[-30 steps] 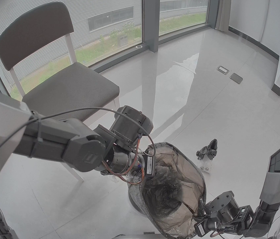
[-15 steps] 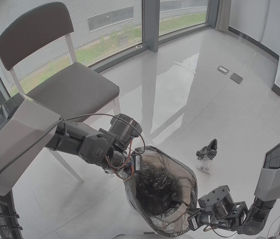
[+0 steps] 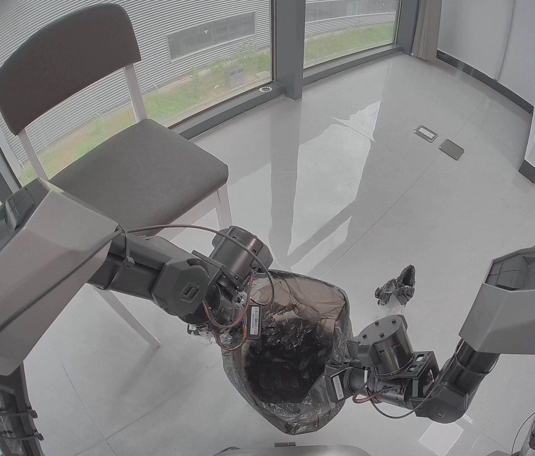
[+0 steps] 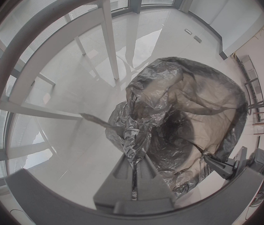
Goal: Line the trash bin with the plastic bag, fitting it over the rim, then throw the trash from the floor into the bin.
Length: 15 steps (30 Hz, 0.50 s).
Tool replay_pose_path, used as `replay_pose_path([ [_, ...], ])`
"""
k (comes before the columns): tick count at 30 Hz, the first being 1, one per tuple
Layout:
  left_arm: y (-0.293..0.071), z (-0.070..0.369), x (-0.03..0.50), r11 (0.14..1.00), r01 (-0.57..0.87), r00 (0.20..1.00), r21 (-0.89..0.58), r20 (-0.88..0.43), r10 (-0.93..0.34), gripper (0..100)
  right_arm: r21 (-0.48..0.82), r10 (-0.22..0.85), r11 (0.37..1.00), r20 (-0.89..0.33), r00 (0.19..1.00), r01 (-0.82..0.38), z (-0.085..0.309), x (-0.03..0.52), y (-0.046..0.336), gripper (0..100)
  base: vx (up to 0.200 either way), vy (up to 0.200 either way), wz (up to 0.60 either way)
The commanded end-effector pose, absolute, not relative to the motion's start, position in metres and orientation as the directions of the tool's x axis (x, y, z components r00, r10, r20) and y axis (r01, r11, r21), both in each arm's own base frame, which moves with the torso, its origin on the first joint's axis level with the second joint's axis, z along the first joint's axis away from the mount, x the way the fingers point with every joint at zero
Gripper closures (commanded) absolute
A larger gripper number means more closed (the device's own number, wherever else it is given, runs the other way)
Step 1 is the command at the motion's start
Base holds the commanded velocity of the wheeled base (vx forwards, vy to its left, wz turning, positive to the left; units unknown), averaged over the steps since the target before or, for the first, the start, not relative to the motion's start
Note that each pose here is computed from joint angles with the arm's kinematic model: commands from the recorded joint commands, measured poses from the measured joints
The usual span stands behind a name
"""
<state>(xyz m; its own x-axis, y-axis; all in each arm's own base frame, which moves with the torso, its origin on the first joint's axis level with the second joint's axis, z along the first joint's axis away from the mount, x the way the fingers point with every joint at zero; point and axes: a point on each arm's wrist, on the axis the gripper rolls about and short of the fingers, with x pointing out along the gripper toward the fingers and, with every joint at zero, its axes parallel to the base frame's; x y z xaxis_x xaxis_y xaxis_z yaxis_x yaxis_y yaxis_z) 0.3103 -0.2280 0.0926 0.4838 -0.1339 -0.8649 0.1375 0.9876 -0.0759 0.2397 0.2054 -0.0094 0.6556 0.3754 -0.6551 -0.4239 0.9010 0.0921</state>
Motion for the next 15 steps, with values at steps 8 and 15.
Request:
replay_pose_path([
  [8,-0.280,0.066,0.316,0.973,0.218,0.467,-0.077,-0.867,-0.174,100,0.091,0.295,0.937,-0.724,0.624,-0.337,-0.027,0.248,0.168,100,0.000,0.000,0.00],
  [15,-0.279,0.055,0.314,0.977,0.210,0.431,-0.034,-0.894,-0.124,100,0.086,0.278,0.943,-0.736,0.617,-0.323,-0.029,0.246,0.163,100,0.000,0.000,0.00],
])
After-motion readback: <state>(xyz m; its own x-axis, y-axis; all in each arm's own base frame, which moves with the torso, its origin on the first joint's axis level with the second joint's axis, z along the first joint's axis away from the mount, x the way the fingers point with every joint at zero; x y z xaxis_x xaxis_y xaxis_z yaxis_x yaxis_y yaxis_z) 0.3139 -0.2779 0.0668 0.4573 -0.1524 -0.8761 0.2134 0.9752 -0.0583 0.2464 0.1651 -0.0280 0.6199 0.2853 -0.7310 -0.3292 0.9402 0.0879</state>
